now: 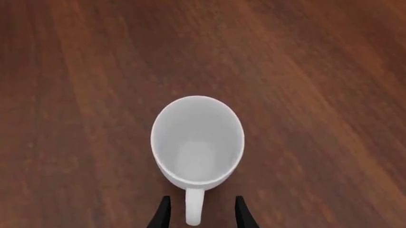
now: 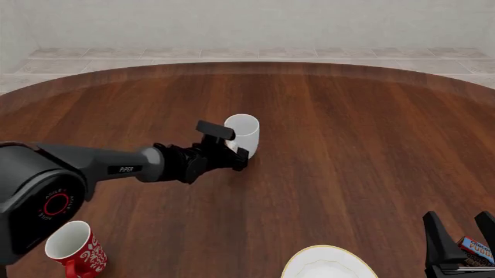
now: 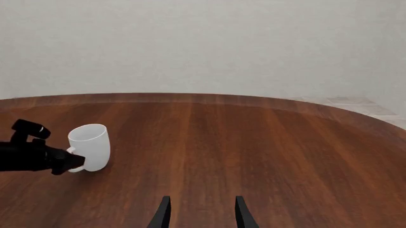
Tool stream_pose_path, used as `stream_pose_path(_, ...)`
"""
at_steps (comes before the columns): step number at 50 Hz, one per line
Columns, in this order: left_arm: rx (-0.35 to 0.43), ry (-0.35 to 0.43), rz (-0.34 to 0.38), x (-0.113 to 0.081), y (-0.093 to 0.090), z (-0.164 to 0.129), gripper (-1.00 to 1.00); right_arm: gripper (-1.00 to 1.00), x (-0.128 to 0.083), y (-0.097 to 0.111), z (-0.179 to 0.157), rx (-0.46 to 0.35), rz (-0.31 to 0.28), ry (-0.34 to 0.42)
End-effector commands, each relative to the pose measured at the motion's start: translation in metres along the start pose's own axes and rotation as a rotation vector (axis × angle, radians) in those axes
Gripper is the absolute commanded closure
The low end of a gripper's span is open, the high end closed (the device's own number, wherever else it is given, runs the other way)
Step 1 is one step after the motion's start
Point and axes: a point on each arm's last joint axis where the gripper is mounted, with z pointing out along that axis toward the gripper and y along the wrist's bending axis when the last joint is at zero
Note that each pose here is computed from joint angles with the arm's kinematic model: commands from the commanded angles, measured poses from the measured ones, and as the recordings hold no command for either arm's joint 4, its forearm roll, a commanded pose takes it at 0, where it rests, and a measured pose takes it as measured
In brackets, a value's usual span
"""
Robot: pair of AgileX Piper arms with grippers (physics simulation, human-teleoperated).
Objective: Put the white mug on the plate.
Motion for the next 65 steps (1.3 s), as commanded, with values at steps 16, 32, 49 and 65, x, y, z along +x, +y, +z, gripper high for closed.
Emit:
stream_pose_path(16,-0.003,-0.028,-0.013,-0.002,0.003,-0.007,1.00,-1.00,0.000,0.000,0.000,0.000,0.000,0.000)
stream_pose_path(32,0.004,-0.057,0.004,-0.009,0.000,-0.028,1.00,-1.00,0.000,0.000,0.000,0.000,0.000,0.000)
stream_pose_path(49,0.025,-0.075,0.012,-0.017,-0.011,-0.057,1.00,-1.00,0.000,0.000,0.000,0.000,0.000,0.000)
stream_pose_path(65,0.037,-0.086,0.007,-0.018,-0.015,-0.086,1.00,-1.00,0.000,0.000,0.000,0.000,0.000,0.000)
